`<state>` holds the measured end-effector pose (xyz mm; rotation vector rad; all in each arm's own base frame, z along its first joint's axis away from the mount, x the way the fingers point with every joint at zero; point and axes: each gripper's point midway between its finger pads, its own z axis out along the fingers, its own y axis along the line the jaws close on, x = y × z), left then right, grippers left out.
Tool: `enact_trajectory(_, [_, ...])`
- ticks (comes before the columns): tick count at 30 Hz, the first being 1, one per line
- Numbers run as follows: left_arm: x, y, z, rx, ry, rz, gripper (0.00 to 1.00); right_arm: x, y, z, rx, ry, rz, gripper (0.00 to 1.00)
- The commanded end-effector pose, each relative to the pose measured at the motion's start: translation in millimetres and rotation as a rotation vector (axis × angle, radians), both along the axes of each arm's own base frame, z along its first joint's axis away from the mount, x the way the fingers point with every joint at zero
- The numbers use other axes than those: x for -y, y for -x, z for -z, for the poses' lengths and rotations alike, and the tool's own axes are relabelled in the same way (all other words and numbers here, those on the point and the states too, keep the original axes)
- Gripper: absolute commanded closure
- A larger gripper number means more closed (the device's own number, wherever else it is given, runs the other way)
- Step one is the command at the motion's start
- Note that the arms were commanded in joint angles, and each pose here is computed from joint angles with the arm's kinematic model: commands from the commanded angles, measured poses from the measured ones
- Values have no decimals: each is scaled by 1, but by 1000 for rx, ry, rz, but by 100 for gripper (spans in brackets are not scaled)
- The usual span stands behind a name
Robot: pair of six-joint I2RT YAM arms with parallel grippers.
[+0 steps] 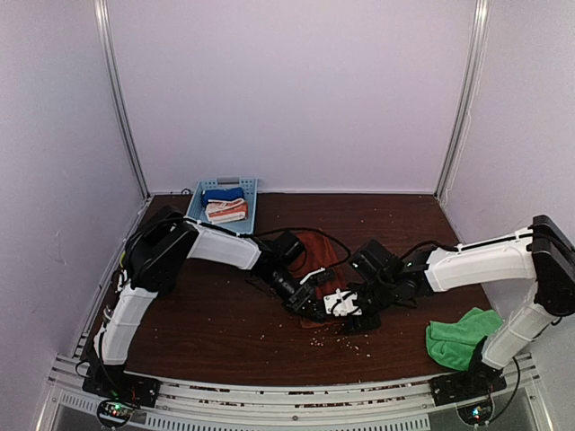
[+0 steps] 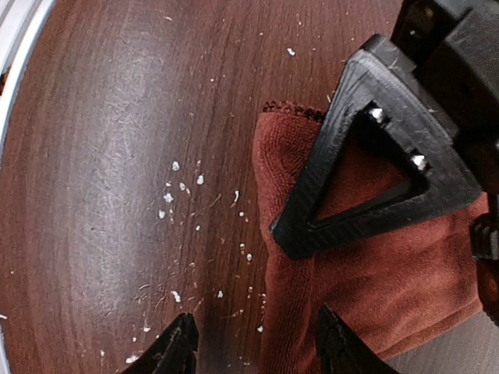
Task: Roll the towels
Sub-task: Roll the towel at the center of the board.
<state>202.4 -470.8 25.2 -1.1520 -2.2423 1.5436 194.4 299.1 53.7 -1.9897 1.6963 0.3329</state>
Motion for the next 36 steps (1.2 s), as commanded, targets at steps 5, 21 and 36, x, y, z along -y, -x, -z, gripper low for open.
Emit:
enact_trajectory(5, [-8, -2, 16, -20, -24, -12, 100, -20, -21, 13, 61, -2, 30, 50])
enact_trajectory(21, [-67, -48, -37, 569, -182, -255, 53, -18, 16, 25, -229, 86, 5, 98])
enact_trajectory(36, [-111, 9, -93, 1376, -223, -237, 56, -21, 14, 29, -717, 144, 196, 100])
